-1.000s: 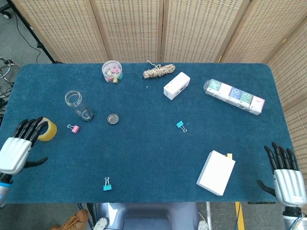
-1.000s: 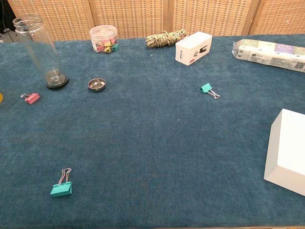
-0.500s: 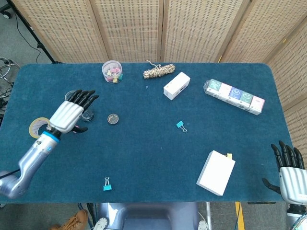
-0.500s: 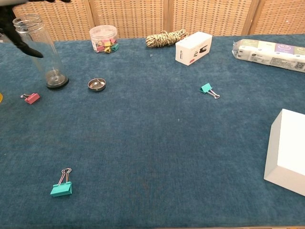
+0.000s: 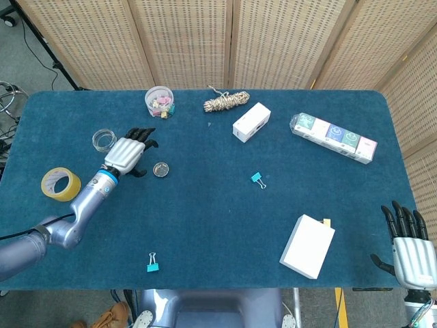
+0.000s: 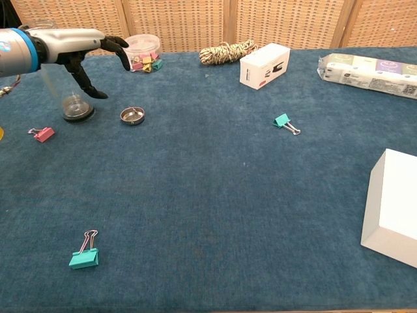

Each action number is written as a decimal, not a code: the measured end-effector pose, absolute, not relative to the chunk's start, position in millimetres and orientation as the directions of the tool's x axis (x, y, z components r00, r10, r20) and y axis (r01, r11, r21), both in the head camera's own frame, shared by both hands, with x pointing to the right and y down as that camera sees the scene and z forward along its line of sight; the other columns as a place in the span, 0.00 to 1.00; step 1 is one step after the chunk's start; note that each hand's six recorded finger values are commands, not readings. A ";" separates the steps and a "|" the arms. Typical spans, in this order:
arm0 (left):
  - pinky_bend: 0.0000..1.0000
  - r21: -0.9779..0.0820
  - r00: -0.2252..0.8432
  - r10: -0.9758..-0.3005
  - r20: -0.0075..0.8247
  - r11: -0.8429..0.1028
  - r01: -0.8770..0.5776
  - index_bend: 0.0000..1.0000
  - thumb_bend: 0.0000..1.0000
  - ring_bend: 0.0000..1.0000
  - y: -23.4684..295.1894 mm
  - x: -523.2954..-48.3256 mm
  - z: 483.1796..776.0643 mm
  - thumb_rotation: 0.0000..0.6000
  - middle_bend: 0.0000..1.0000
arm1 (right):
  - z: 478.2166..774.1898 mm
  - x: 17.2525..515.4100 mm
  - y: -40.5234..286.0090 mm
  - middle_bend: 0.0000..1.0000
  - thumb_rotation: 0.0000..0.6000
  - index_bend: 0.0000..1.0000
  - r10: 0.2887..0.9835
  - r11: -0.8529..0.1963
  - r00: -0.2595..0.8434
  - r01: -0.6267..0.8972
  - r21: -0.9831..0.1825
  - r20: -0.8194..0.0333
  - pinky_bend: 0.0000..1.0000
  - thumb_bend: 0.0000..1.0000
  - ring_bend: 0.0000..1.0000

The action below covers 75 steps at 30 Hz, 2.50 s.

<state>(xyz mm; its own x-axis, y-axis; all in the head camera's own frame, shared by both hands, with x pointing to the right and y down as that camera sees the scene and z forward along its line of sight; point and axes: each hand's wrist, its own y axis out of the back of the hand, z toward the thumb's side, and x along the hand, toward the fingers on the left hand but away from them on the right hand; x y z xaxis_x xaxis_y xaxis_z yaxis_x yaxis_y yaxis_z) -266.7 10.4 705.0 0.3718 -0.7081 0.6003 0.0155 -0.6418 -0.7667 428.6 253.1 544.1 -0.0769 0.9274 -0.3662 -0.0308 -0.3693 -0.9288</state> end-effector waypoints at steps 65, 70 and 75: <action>0.00 -0.777 0.330 -0.730 0.599 -0.630 0.017 0.67 0.49 0.00 16.2 -229.5 754.4 1.00 0.00 | 538.3 438.5 249.0 0.00 1.00 0.00 0.929 -0.354 -0.116 0.002 -0.935 -0.352 0.00 0.00 0.00; 0.00 -0.792 0.352 -0.743 0.569 -0.610 -0.008 0.67 0.49 0.00 11.9 -224.9 739.8 1.00 0.00 | 537.8 437.3 249.3 0.00 1.00 0.00 0.929 -0.353 -0.113 0.007 -0.936 -0.352 0.00 0.00 0.00; 0.00 -0.808 0.382 -0.756 0.532 -0.588 -0.037 0.67 0.49 0.00 8.0 -218.9 717.9 1.00 0.00 | 536.0 435.4 249.8 0.00 1.00 0.00 0.931 -0.349 -0.107 0.013 -0.937 -0.348 0.00 0.00 0.00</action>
